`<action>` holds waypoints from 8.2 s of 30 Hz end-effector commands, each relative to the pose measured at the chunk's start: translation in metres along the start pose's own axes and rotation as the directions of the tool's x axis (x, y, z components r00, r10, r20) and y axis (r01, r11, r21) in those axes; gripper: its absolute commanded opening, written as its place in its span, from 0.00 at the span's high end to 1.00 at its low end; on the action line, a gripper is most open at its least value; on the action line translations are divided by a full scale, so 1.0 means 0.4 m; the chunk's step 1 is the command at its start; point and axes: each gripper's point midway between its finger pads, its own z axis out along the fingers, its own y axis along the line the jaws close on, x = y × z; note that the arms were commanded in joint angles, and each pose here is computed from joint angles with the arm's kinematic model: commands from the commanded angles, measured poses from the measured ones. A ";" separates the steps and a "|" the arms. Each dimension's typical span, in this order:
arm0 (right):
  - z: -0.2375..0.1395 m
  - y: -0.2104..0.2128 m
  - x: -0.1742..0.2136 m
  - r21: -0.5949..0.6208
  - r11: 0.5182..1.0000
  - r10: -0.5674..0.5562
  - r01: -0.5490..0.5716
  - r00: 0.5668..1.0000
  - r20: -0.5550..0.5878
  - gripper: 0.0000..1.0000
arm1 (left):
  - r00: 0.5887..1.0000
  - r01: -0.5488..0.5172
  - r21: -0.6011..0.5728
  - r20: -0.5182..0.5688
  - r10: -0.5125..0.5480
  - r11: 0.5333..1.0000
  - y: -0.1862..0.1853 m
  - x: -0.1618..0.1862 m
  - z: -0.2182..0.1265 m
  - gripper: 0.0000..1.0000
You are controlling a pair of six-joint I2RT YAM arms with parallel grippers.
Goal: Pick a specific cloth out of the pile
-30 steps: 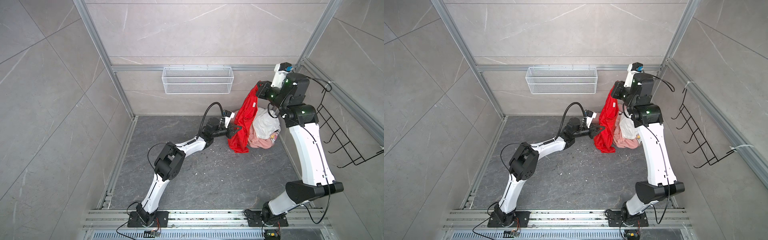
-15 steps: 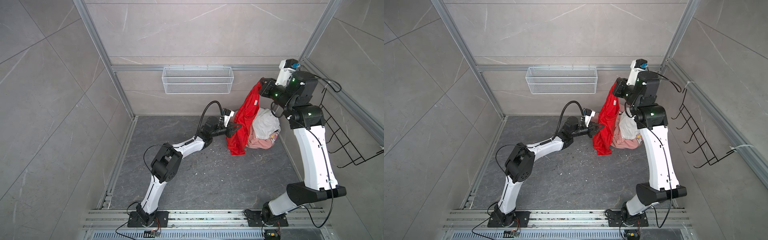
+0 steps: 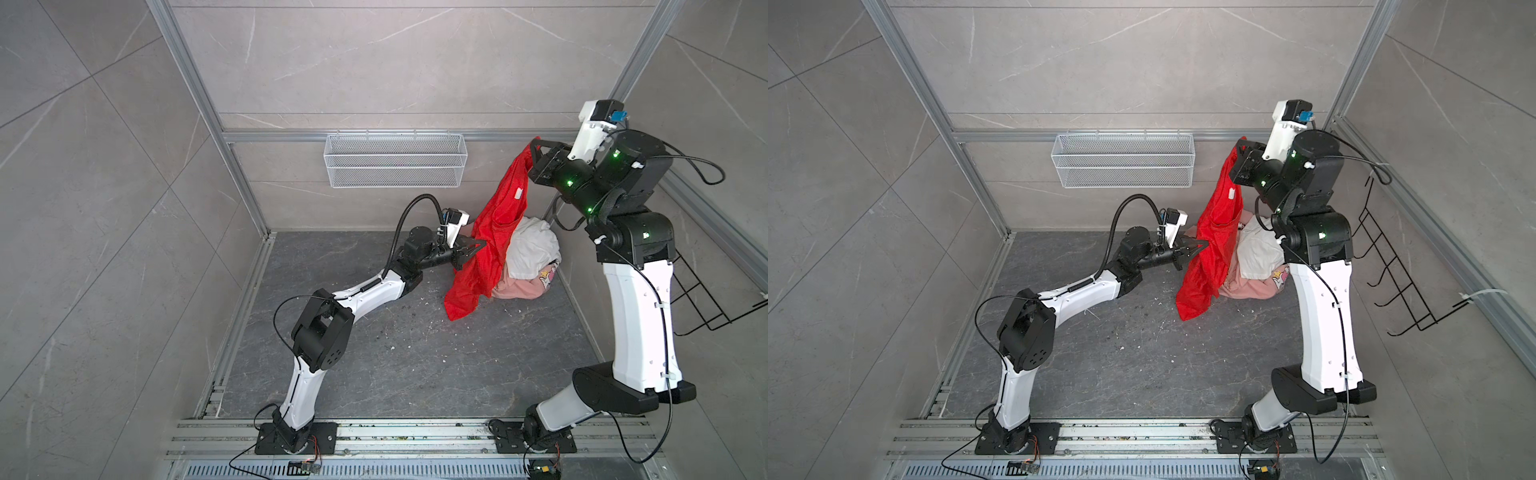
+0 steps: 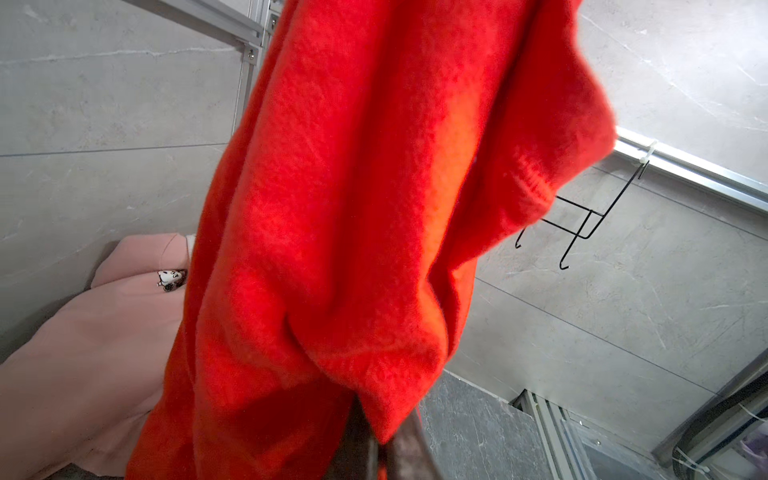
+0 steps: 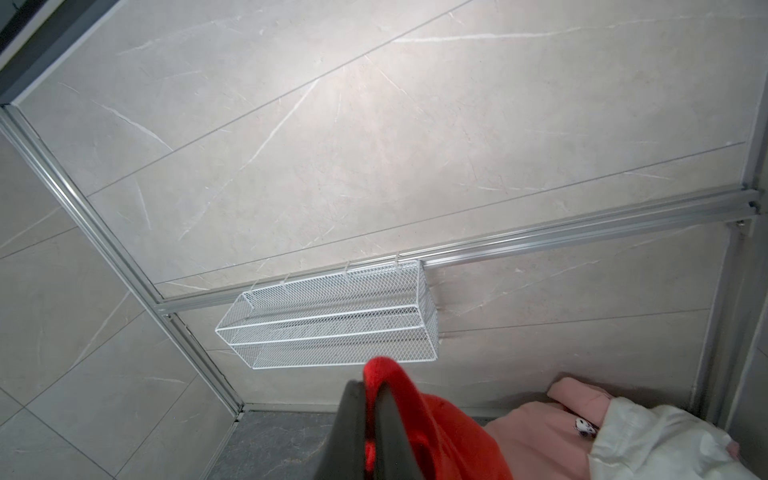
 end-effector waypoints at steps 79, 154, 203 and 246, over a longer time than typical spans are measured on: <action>-0.019 0.712 0.514 -0.529 0.831 -0.066 -0.169 0.916 -0.396 1.00 | 0.924 -0.373 -0.449 -0.102 0.369 0.812 -0.228 -0.066 -0.627 1.00; -0.217 0.259 1.140 -0.042 0.984 0.055 -0.172 0.524 -0.850 1.00 | 0.924 -0.063 -0.881 -0.229 -0.307 0.470 -0.029 0.444 -0.954 1.00; -0.280 0.094 1.263 0.027 0.999 0.009 0.025 0.529 -0.848 0.56 | 0.948 -0.018 -0.943 -0.122 -0.295 0.332 -0.028 0.390 -1.025 0.40; -0.183 -0.497 1.103 0.355 0.836 -0.355 0.418 0.906 -0.231 0.00 | 0.955 -0.276 -0.961 -0.272 -0.118 -0.016 0.427 0.328 -1.301 0.08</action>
